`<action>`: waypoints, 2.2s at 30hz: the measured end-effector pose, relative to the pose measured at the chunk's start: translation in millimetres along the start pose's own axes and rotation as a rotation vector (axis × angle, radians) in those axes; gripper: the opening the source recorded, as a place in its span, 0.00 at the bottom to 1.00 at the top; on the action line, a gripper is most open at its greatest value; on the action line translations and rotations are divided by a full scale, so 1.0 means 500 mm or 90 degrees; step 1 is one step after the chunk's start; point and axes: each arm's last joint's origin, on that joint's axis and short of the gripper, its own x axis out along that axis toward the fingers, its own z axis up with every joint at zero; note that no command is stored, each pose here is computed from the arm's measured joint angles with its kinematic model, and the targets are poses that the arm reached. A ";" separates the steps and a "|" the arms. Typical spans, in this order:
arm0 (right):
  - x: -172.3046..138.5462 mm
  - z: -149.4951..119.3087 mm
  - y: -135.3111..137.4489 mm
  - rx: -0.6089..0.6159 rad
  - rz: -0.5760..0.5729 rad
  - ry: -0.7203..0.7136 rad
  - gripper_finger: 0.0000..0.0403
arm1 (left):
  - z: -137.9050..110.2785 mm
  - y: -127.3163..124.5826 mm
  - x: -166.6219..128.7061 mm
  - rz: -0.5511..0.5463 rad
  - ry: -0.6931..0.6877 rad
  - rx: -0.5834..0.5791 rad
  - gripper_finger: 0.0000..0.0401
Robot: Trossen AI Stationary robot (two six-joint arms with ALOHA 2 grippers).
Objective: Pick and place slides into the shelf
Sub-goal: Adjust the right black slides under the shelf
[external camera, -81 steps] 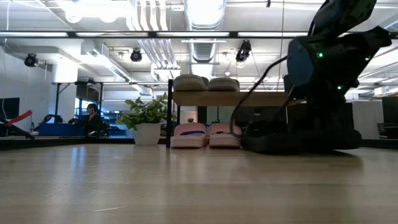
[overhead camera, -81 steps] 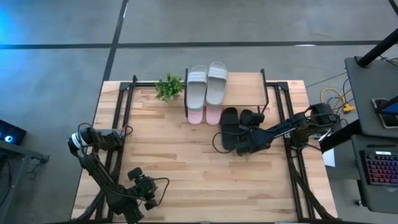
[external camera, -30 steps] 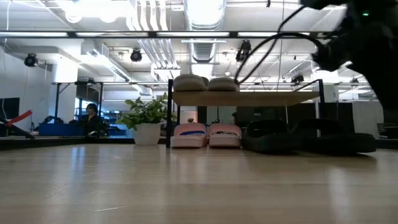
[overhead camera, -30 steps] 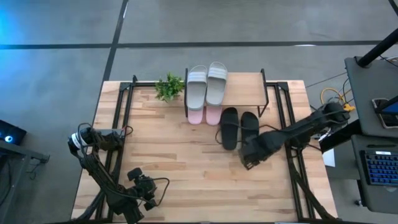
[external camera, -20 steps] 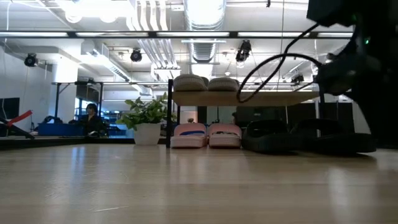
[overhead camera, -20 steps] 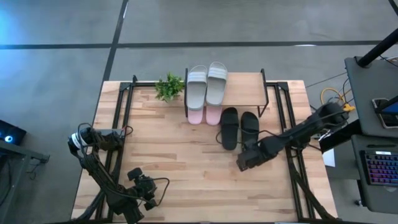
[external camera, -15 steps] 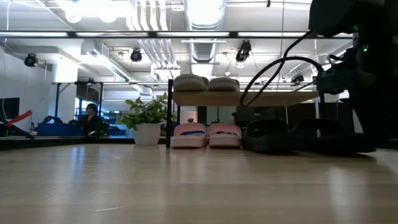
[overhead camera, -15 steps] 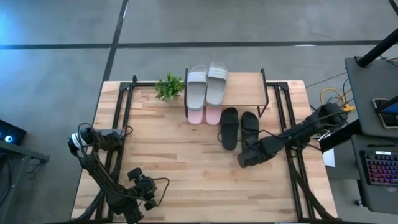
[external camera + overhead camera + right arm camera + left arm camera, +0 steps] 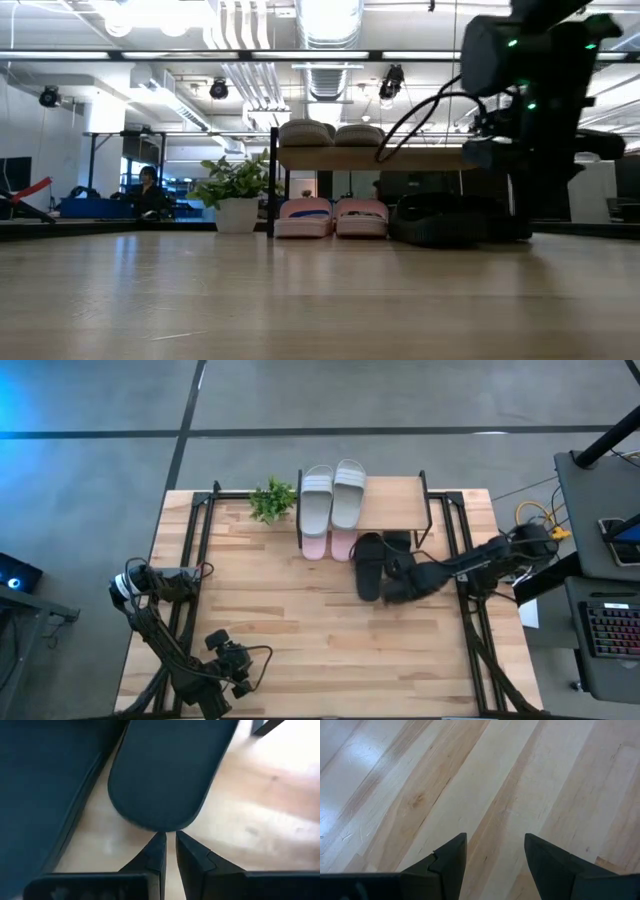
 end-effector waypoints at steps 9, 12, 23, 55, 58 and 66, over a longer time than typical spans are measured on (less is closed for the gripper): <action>0.001 0.035 0.007 -0.028 0.003 0.022 0.08 | 0.000 -0.002 0.000 -0.006 0.000 -0.004 0.46; -0.026 0.015 0.023 -0.048 0.043 0.044 0.08 | 0.000 -0.005 0.000 -0.015 0.001 -0.011 0.46; -0.084 -0.086 0.098 0.024 0.246 0.130 0.08 | 0.000 -0.005 0.000 -0.016 0.000 -0.011 0.46; 0.091 0.156 0.161 -0.013 0.082 -0.067 0.08 | -0.001 -0.008 0.001 -0.025 0.003 -0.017 0.46; 0.082 0.159 0.167 -0.041 0.096 -0.063 0.08 | -0.001 -0.009 0.001 -0.027 0.003 -0.019 0.46; -0.005 0.072 0.162 -0.119 0.096 -0.024 0.08 | -0.001 -0.010 0.000 -0.031 0.003 -0.022 0.46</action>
